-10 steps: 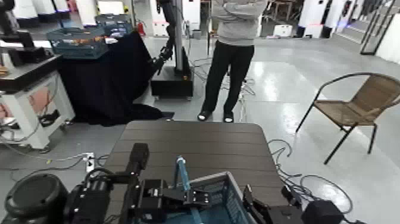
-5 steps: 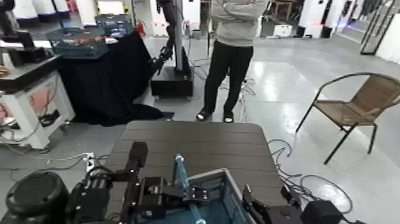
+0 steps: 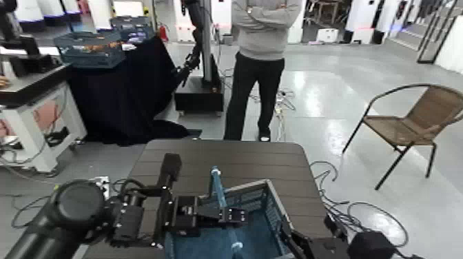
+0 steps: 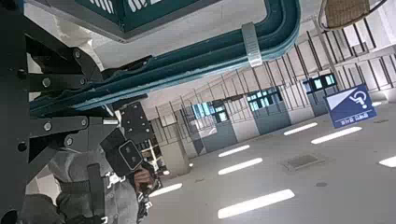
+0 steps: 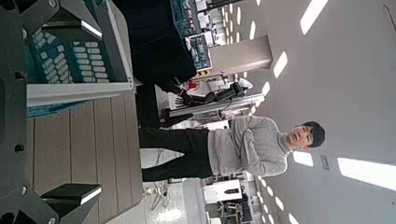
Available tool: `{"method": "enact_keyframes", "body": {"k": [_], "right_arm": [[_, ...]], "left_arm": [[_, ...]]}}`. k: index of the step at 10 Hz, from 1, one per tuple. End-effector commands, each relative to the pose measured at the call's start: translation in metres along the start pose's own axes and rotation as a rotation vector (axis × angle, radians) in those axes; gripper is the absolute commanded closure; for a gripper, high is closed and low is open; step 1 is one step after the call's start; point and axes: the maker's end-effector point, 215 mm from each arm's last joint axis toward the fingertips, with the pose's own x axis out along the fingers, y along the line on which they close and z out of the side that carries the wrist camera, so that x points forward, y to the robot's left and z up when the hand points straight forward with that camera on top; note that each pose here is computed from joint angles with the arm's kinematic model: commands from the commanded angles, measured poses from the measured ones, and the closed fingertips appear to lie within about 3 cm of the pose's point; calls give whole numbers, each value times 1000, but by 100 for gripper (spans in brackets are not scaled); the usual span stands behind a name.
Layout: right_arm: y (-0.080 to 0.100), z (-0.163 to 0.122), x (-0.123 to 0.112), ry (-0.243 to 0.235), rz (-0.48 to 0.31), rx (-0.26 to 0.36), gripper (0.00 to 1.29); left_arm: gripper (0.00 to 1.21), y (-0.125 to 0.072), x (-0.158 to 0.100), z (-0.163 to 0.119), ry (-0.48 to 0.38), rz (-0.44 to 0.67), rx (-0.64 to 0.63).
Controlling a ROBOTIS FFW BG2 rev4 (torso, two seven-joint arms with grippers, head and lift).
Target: Place the crate on the table.
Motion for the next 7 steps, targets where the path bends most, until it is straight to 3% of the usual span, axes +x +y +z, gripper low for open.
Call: {"method": "enact_keyframes", "body": {"k": [1, 7], "right_arm": [[1, 1, 0, -1, 1, 1, 15], [2, 0, 1, 0, 5, 1, 15]], "left_arm": [[119, 17, 5, 12, 20, 33, 27], [119, 34, 10, 48, 42, 53, 95]]}}
